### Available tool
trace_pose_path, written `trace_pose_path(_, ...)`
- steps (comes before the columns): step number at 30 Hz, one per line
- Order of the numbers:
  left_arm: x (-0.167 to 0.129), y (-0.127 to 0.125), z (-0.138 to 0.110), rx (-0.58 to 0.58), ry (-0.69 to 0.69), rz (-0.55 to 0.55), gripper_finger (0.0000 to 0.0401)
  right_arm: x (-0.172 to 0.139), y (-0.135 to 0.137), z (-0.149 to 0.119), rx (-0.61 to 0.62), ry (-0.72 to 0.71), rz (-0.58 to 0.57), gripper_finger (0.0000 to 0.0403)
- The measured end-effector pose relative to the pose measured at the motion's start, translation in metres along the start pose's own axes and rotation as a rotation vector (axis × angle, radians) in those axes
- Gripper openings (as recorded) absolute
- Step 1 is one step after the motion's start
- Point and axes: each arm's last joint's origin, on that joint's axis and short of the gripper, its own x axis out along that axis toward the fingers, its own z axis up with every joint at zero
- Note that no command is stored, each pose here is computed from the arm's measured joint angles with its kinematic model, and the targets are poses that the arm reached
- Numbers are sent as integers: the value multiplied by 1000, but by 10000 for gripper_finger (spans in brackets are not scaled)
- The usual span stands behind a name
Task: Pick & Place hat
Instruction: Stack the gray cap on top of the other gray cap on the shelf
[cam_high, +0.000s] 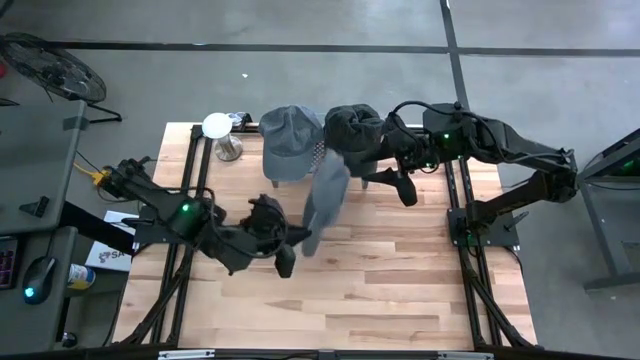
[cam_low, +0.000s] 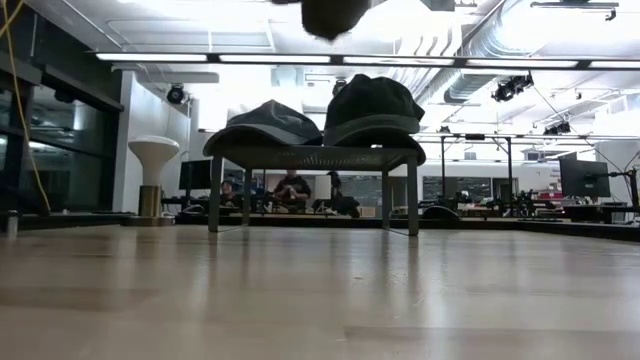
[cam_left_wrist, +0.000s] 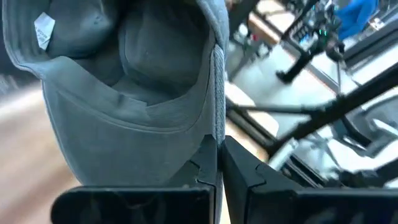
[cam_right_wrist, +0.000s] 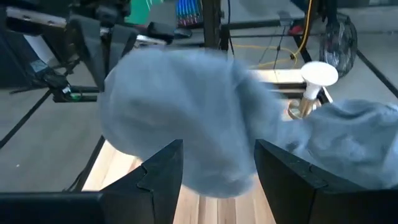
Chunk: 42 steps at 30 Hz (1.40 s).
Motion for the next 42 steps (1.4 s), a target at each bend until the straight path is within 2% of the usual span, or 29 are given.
trace_pose_path(5, -13, -7, 22, 76, -113, 2, 1, -10, 2, 7, -86, -75, 3, 191)
trace_pose_path(13, -26, -14, 41, 192, -160, -41, 1, -16, 0, 12, -217, -128, -49, 191)
trace_pose_path(26, -19, -10, 51, 192, -134, -78, 1, -7, -3, 18, -281, -185, -67, 191)
trace_pose_path(30, -17, -9, 53, 190, -136, -74, 1, -6, -7, 18, -291, -167, -188, 191)
trace_pose_path(32, -17, -9, 53, 189, -134, -75, 1, -6, -8, 18, -304, -162, -213, 191)
trace_pose_path(42, -17, -9, 53, 188, -129, -79, 1, 5, -8, 13, -365, -106, -144, 191)
